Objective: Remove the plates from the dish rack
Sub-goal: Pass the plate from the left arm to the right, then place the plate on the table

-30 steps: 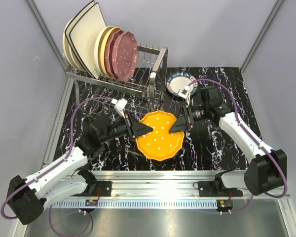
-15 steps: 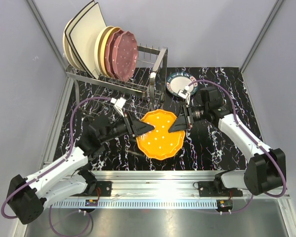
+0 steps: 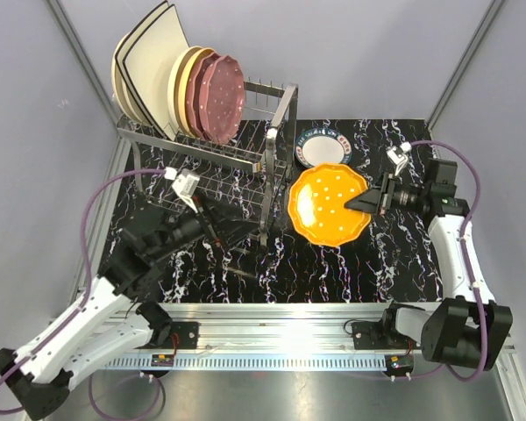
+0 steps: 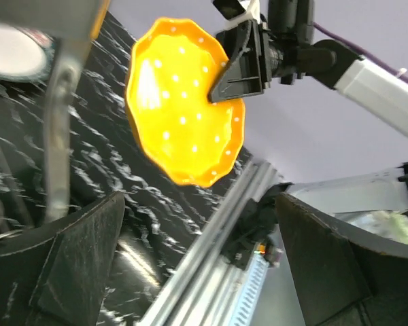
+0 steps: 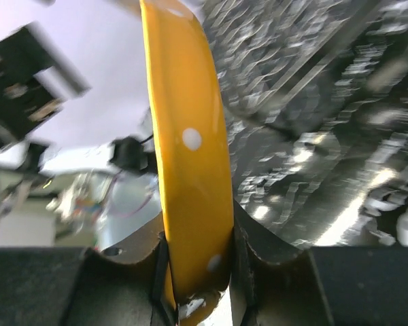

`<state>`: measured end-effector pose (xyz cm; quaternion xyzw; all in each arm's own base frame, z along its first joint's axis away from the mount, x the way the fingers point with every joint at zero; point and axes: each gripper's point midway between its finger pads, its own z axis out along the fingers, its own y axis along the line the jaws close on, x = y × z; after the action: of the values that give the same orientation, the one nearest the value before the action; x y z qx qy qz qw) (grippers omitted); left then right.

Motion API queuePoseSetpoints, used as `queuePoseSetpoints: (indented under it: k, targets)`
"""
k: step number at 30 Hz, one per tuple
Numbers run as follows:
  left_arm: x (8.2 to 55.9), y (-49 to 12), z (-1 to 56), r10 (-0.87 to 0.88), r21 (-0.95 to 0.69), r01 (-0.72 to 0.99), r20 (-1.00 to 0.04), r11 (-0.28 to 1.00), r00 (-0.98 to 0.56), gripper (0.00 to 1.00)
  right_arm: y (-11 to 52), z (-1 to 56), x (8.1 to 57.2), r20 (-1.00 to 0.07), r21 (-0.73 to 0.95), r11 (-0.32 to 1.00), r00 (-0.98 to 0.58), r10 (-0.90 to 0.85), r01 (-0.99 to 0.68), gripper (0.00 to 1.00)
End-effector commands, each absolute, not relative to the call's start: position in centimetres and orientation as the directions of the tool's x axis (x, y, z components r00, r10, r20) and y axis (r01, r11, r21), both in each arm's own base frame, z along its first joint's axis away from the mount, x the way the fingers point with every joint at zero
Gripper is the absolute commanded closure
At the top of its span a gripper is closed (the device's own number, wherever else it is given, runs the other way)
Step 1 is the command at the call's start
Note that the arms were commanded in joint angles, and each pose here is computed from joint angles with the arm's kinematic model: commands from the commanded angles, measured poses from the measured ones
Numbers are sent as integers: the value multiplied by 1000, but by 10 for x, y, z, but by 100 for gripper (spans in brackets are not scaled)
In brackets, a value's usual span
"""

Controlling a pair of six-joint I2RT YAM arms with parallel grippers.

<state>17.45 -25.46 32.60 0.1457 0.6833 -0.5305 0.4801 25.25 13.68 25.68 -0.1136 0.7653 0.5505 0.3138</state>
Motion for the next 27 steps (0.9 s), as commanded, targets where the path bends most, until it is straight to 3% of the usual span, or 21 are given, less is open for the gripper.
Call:
queuePoseSetpoints:
  k: [1, 8, 13, 20, 27]
  targets:
    - [182, -222, 334, -224, -381, 729, -924, 569, -308, 4, 114, 279, 259, -689, 689, 468, -701, 184, -553, 100]
    - [193, -158, 312, -120, -168, 588, -985, 791, -120, 1, 57, 251, 305, -710, 602, 713, -650, 272, -359, 100]
    - [201, -131, 282, -49, -99, 476, -992, 874, -118, 1, 17, 234, 352, -712, 586, 787, -584, 389, -191, 100]
    - [202, -120, 274, -30, -70, 438, -995, 896, -99, 1, -26, 223, 416, -700, 625, 780, -450, 554, -12, 100]
    - [204, -116, 268, -13, -57, 414, -994, 908, -109, 1, -64, 190, 480, -605, 713, 682, -349, 715, 162, 100]
